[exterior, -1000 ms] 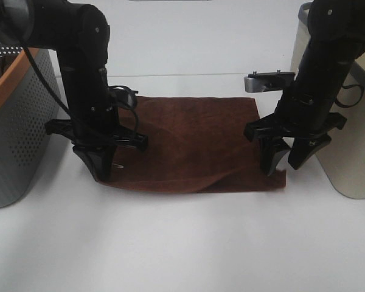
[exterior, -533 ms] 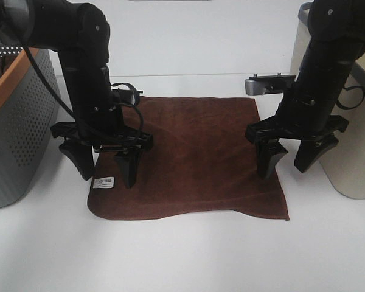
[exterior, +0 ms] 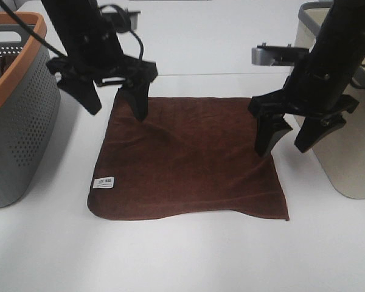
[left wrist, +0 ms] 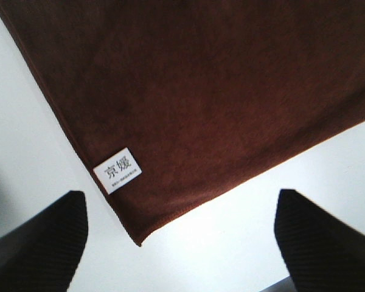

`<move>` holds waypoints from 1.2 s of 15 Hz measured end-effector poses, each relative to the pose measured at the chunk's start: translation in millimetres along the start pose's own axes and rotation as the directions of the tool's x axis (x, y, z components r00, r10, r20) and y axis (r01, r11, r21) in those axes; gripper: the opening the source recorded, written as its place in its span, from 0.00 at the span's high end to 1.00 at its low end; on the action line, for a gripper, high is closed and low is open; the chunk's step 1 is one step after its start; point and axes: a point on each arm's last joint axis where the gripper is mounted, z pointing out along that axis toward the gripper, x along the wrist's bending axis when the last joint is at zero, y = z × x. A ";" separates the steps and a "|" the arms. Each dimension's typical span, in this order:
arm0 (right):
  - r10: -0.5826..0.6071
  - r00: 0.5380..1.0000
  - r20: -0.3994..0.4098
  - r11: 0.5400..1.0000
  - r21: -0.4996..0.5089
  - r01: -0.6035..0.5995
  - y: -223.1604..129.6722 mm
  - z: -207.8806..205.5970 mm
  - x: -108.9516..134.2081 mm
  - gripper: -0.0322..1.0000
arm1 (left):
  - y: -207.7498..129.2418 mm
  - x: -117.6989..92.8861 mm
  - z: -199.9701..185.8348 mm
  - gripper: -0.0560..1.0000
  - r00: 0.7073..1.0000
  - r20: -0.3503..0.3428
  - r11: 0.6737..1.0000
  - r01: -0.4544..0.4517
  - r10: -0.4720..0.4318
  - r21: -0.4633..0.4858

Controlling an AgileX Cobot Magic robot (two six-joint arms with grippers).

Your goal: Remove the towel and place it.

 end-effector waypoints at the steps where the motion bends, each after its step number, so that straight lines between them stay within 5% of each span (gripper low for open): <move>1: -0.008 1.000 -0.009 0.999 -0.054 0.007 -3.9 -18.3 3.9 0.28 | 0.3 -3.2 -26.4 0.20 1.000 -0.006 0.998 0.000 0.000 -0.070; 4: -0.038 0.999 -0.030 0.971 -0.236 0.030 -25.4 -79.9 16.0 0.28 | -23.6 -9.5 -118.7 0.20 0.998 -0.051 0.957 -0.038 0.024 -0.289; 9: -0.103 0.994 0.020 0.902 -0.420 0.102 -94.0 -163.7 26.1 0.28 | -116.1 -15.5 -240.8 0.20 0.997 -0.062 0.820 -0.081 0.056 -0.566; 11: -0.108 0.990 0.093 0.893 -0.428 0.138 -143.6 -168.0 19.6 0.28 | -182.4 -2.7 -228.2 0.20 0.995 -0.088 0.846 -0.082 0.042 -0.527; 12: -0.108 0.990 0.093 0.893 -0.428 0.138 -143.6 -168.0 19.6 0.28 | -182.4 -2.7 -228.2 0.20 0.995 -0.088 0.846 -0.082 0.042 -0.527; 15: -0.105 0.989 0.103 0.911 -0.388 0.137 -194.2 -137.4 11.3 0.28 | -255.1 15.2 -190.8 0.20 0.995 -0.103 0.884 -0.047 -0.001 -0.465; 18: -0.131 0.983 0.126 0.902 -0.396 0.171 -257.5 -95.4 0.9 0.28 | -341.7 34.5 -147.6 0.20 0.995 -0.102 0.864 -0.043 -0.009 -0.502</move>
